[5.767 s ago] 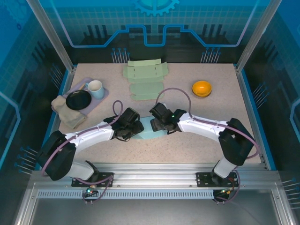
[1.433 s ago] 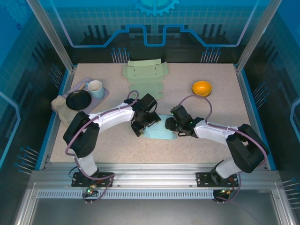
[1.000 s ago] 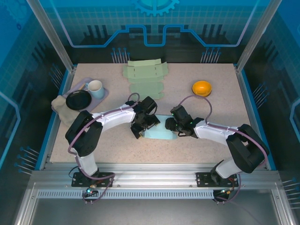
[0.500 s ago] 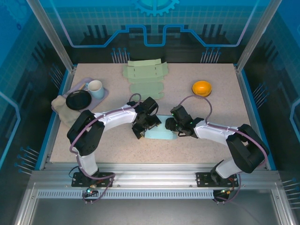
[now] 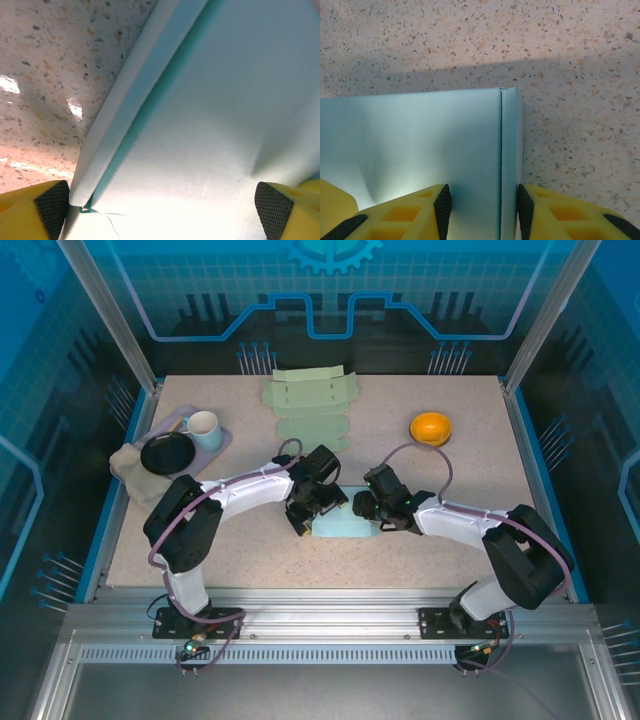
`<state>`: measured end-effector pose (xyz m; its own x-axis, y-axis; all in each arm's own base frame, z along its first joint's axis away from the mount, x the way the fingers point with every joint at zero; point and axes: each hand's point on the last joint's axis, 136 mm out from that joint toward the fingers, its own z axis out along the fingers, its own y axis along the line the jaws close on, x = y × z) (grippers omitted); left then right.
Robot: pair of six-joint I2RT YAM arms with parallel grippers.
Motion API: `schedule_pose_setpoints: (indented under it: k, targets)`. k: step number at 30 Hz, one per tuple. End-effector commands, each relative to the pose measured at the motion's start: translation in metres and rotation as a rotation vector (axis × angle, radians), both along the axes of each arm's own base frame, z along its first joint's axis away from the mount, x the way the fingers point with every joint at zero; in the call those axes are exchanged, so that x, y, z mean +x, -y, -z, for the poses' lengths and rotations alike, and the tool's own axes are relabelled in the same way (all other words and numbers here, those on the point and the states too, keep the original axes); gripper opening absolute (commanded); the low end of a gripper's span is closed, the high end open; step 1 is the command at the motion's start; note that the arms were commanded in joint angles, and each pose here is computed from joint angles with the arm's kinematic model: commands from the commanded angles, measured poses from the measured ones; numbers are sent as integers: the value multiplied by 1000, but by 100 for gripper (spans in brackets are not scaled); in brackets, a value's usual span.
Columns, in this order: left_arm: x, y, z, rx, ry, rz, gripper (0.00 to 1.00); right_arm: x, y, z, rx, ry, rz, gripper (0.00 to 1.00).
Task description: Fold the paper box
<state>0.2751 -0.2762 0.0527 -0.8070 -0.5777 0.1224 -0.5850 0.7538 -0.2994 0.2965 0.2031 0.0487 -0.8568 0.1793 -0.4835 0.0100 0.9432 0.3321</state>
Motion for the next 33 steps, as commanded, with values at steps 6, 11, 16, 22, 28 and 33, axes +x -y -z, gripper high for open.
schedule_pose_setpoints:
  k: [6,11,16,22,28,33]
  targets:
    - [9,10,-7,-13,34,17,93,-23,13,24,-66,-89,0,42]
    - [3,4,11,20,2,19,91,-24,14,25,-72,-94,-5,41]
    - [2,-2,20,50,-5,10,90,-24,14,24,-73,-94,-8,42]
    - [4,-9,24,75,-4,8,89,-25,14,18,-73,-90,-17,42]
    - [1,-15,30,96,-18,11,89,-33,20,-4,-101,-82,-53,43]
    - [1,-16,32,96,-17,9,89,-53,22,-2,-125,-132,-93,43]
